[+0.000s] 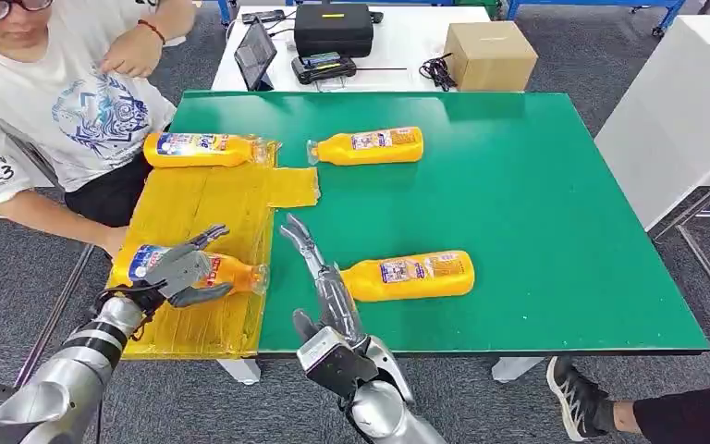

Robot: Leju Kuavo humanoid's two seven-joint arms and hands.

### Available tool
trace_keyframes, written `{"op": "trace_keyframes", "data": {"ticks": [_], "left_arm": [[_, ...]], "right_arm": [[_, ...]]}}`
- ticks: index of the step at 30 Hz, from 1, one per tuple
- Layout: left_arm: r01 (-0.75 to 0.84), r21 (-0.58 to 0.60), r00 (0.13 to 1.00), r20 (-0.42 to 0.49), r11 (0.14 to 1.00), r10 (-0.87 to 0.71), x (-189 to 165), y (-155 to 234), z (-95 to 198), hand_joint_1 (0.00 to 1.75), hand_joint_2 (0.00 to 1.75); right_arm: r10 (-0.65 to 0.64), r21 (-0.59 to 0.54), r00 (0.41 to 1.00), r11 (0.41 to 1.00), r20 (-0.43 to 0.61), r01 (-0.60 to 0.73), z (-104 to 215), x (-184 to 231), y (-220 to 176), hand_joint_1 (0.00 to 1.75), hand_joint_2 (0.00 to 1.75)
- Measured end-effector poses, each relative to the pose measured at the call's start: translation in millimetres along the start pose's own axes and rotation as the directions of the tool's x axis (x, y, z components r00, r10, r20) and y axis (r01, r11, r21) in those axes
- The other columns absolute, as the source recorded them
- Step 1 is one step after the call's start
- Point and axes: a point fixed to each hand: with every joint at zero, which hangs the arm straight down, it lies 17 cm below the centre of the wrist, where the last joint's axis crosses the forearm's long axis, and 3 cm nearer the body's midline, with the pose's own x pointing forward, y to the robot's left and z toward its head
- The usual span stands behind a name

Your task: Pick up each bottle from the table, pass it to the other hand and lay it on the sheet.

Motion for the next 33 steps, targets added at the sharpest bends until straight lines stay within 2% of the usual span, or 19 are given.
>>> {"op": "trace_keyframes", "data": {"ticks": [10, 12, 14, 16, 21, 28, 33], "left_arm": [[-0.176, 0.162, 0.984, 0.067, 0.971, 0.168, 20, 17, -6, 0.00, 0.00], [-0.166, 0.274, 0.984, 0.108, 0.947, 0.141, 26, 35, -4, 0.00, 0.00], [-0.141, 0.445, 0.986, 0.143, 0.885, 0.085, 33, 62, 3, 0.00, 0.00], [-0.088, 0.587, 0.992, 0.127, 0.805, 0.016, 40, 90, 11, 0.00, 0.00], [-0.021, 0.830, 0.994, 0.076, 0.557, -0.076, 54, 150, 48, 0.00, 0.00], [-0.024, 0.866, 0.985, 0.105, 0.499, -0.135, 76, 166, 60, 0.00, 0.00], [-0.105, 0.899, 0.979, 0.168, 0.424, -0.112, 93, 183, 75, 0.00, 0.00]], "right_arm": [[0.015, -0.005, 1.000, 1.000, -0.027, -0.015, 2, -10, 0, 0.00, 0.00], [0.016, -0.004, 0.999, 1.000, -0.032, -0.017, 3, -11, 1, 0.00, 0.00], [0.015, -0.004, 0.999, 1.000, -0.035, -0.015, 3, -13, 2, 0.00, 0.00], [0.016, -0.003, 0.999, 1.000, -0.039, -0.016, 3, -14, 2, 0.00, 0.00], [0.017, -0.009, 0.999, 1.000, -0.045, -0.018, 1, -17, 3, 0.00, 0.00], [0.019, -0.002, 0.998, 1.000, -0.053, -0.019, 2, -20, 6, 0.00, 0.00], [0.044, -0.022, 0.998, 0.999, -0.053, -0.045, 2, -22, 2, 0.00, 0.00]]}}
